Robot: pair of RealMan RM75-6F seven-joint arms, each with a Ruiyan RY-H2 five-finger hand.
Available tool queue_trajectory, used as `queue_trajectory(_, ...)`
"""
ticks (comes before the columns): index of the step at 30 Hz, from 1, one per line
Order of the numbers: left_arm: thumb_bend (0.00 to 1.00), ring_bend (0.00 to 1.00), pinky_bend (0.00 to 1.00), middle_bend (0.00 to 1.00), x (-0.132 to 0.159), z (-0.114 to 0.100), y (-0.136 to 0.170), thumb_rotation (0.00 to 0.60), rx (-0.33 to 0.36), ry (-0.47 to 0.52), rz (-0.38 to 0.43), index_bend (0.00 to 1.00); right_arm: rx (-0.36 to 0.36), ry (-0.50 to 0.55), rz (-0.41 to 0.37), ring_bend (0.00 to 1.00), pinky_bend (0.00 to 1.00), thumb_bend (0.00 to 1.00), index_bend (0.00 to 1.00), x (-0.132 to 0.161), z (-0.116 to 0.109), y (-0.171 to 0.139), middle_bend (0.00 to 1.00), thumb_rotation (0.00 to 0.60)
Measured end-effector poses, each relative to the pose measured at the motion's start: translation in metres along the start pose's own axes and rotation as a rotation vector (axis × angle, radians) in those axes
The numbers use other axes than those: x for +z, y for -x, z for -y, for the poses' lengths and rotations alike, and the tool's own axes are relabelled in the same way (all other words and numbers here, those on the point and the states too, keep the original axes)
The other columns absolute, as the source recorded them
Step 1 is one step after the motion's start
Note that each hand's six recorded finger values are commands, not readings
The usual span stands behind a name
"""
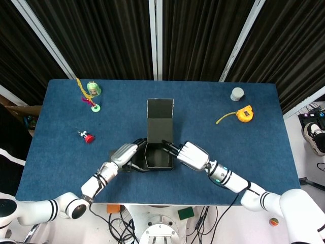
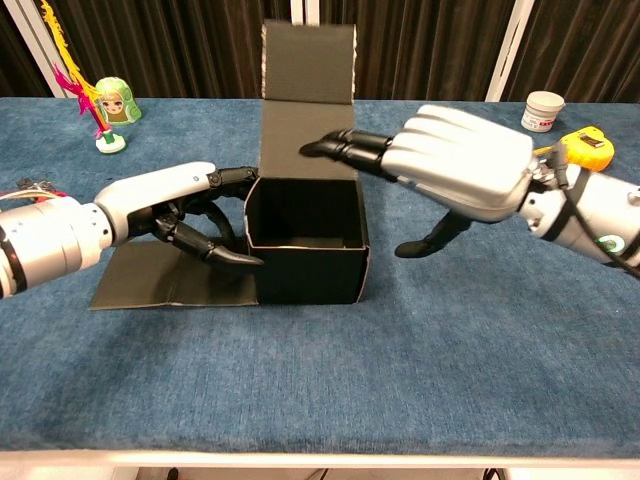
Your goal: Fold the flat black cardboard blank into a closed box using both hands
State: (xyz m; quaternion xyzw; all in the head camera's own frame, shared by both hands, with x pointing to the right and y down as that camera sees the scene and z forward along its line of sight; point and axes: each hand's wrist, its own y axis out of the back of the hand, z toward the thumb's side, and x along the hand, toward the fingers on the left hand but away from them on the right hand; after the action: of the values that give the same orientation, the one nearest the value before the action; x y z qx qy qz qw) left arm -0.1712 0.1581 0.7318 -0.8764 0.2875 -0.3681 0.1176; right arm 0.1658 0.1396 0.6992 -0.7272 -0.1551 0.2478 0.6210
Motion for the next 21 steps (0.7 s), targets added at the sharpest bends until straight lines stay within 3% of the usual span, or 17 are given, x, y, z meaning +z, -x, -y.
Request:
queue_trajectory(5,0.05,0.01,0.23,0.00,0.001,-0.004,0.006,0.308,0.005,-0.010,-0.011,0.02,-0.011,0.058,0.064,0.73,1.00,0.00,0.00,-0.009,-0.006,-0.020,0.13,0.600)
queue_trajectory(12,0.05,0.01,0.23,0.00,0.002,-0.022,0.022,0.305,0.053,-0.039,-0.009,0.02,-0.005,0.240,0.218,0.73,1.00,0.00,0.00,-0.018,-0.005,-0.059,0.16,0.600)
queue_trajectory(15,0.05,0.01,0.23,0.00,0.002,-0.036,0.033,0.309,0.095,-0.047,-0.009,0.02,0.015,0.357,0.317,0.73,1.00,0.00,0.00,-0.020,0.001,-0.076,0.16,0.600)
queue_trajectory(21,0.05,0.01,0.23,0.00,0.002,-0.061,0.054,0.308,0.188,-0.036,-0.003,0.02,0.052,0.703,0.527,0.73,1.00,0.00,0.00,-0.014,0.025,-0.093,0.15,0.600)
